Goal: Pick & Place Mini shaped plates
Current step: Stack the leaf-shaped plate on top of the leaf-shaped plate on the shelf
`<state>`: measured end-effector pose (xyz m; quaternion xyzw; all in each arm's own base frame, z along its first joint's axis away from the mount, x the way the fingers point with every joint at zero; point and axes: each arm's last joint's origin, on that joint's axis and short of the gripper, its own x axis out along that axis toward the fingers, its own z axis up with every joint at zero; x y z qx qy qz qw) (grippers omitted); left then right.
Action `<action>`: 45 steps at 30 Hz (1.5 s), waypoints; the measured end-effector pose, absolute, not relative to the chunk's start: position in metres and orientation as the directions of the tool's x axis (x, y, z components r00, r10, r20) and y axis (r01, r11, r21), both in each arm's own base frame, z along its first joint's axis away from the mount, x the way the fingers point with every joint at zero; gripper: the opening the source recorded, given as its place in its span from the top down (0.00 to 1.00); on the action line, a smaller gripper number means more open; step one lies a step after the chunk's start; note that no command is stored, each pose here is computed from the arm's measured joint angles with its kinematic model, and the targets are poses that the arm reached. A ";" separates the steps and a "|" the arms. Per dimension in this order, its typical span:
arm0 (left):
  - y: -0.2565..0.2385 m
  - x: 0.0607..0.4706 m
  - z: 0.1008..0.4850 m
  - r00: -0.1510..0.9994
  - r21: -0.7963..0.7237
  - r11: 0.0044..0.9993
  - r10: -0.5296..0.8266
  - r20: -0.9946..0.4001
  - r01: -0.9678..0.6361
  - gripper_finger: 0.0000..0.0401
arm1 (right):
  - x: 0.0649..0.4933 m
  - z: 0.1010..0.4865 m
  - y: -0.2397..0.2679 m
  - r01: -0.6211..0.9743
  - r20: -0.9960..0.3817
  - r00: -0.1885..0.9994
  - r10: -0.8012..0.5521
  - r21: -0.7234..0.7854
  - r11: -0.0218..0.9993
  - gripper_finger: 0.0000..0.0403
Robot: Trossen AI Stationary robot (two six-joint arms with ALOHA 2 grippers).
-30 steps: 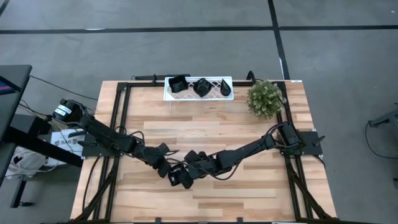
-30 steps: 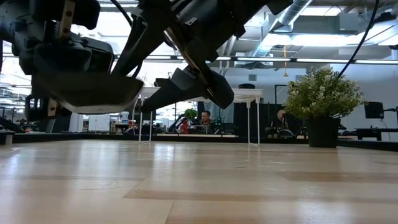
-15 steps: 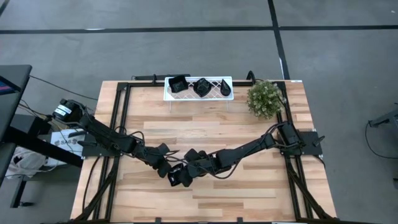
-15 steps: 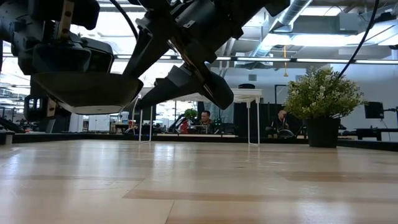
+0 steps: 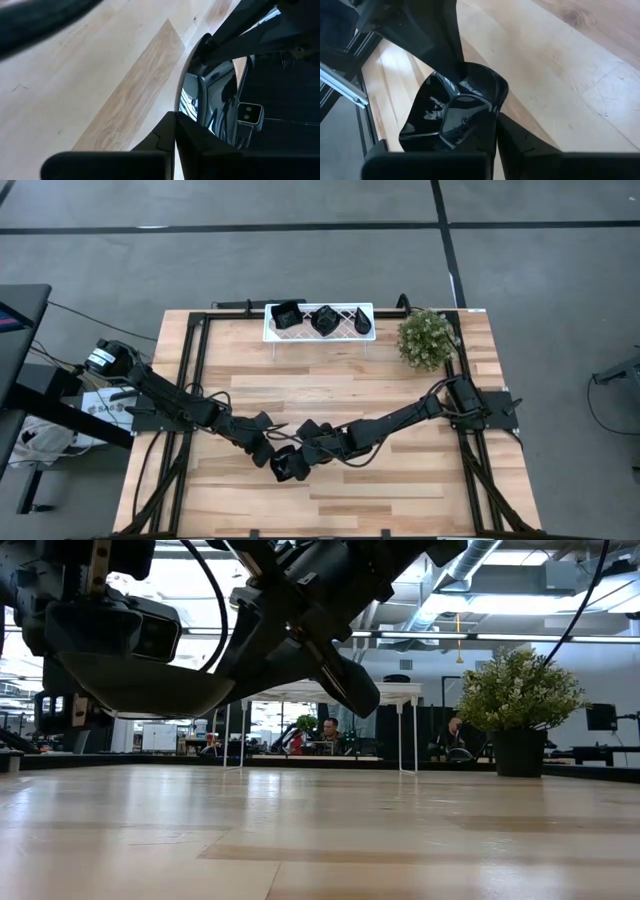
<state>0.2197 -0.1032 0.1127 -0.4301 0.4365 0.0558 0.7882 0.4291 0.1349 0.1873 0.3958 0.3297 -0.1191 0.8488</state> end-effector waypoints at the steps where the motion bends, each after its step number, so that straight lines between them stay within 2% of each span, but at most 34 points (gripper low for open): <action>1: -0.103 0.220 0.113 0.613 -0.630 0.624 -0.288 -0.736 -0.463 0.98 | 0.429 0.187 0.135 0.465 -0.654 0.754 0.061 0.597 0.654 0.98; 6: -0.103 0.221 0.113 0.633 -0.625 0.631 -0.261 -0.728 -0.459 0.95 | 0.429 0.187 0.135 0.465 -0.653 0.755 0.063 0.600 0.651 0.99; 11: -0.101 0.225 0.117 0.681 -0.626 0.643 -0.214 -0.701 -0.442 0.86 | 0.430 0.188 0.135 0.450 -0.643 0.761 0.080 0.614 0.648 0.99; 16: -0.102 0.224 0.117 0.668 -0.632 0.643 -0.242 -0.703 -0.432 0.75 | 0.430 0.188 0.136 0.449 -0.647 0.758 0.084 0.611 0.652 0.99; 21: -0.104 0.222 0.121 0.649 -0.648 0.665 -0.314 -0.693 -0.371 0.68 | 0.429 0.186 0.133 0.458 -0.664 0.743 0.077 0.590 0.665 1.00; 27: -0.102 0.219 0.145 0.711 -0.689 0.672 -0.342 -0.614 -0.271 0.68 | 0.427 0.187 0.126 0.483 -0.693 0.718 0.059 0.558 0.674 1.00; 33: -0.105 0.206 0.182 0.799 -0.687 0.724 -0.370 -0.473 -0.071 0.69 | 0.426 0.196 0.120 0.484 -0.684 0.729 0.035 0.551 0.680 1.00; 39: -0.114 0.182 0.217 0.877 -0.630 0.770 -0.367 -0.311 0.099 0.70 | 0.423 0.207 0.117 0.498 -0.656 0.754 -0.032 0.539 0.679 1.00; 45: -0.118 0.164 0.235 0.930 -0.505 0.848 -0.301 -0.210 0.160 0.70 | 0.413 0.236 0.105 0.503 -0.631 0.768 -0.109 0.490 0.712 1.00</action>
